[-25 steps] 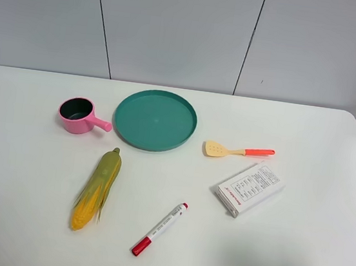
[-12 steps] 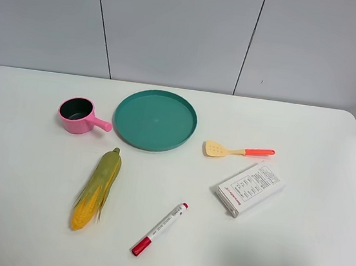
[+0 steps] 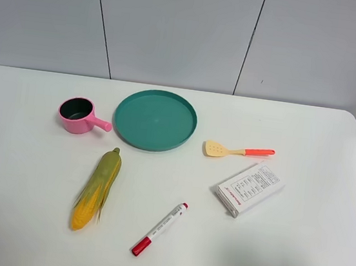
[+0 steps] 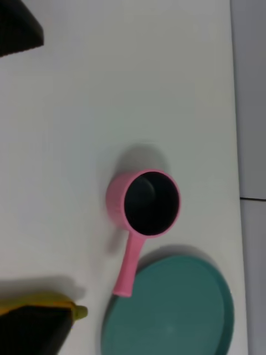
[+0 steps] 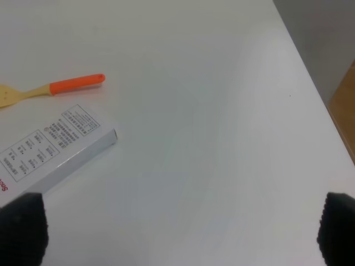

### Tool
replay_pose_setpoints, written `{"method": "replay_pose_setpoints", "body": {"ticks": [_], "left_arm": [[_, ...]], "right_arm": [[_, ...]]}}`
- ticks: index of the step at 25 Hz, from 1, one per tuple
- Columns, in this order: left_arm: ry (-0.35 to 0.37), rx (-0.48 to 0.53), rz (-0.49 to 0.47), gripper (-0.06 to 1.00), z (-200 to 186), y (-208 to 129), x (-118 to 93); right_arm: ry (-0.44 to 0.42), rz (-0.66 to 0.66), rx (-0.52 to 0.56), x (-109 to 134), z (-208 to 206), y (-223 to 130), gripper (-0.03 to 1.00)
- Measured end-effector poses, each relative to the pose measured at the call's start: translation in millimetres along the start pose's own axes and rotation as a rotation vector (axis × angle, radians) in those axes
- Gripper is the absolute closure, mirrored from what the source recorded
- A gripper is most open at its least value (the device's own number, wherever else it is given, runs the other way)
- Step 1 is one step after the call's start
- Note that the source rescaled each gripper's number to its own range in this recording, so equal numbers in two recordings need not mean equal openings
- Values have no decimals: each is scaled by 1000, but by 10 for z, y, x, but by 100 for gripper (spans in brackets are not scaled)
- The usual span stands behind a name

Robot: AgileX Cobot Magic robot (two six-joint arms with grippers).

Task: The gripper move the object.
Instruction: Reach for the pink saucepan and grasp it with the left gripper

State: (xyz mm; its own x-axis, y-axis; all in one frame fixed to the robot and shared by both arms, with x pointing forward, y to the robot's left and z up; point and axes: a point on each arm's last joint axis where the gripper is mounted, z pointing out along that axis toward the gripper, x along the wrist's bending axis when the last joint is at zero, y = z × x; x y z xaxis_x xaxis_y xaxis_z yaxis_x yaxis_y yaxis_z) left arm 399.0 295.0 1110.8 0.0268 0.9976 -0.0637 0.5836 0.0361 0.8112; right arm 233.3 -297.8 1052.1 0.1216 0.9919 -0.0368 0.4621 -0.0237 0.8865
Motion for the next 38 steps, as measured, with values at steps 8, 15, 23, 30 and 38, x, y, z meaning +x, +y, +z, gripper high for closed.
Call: {"method": "replay_pose_setpoints", "body": {"ticks": [8, 15, 23, 30, 38], "left_arm": [[12, 77, 19, 5, 772, 221, 38], [23, 137, 29, 5, 1321, 132, 77], [32, 210, 25, 5, 1883, 5, 117], [31, 284, 31, 5, 2376, 23, 139], [24, 376, 63, 5, 2779, -161, 151]], "right_arm": [[0, 0, 0, 0, 0, 0, -3], [0, 0, 0, 0, 0, 0, -3], [0, 0, 0, 0, 0, 0, -3], [0, 0, 0, 0, 0, 0, -3], [0, 0, 0, 0, 0, 0, -3]]}}
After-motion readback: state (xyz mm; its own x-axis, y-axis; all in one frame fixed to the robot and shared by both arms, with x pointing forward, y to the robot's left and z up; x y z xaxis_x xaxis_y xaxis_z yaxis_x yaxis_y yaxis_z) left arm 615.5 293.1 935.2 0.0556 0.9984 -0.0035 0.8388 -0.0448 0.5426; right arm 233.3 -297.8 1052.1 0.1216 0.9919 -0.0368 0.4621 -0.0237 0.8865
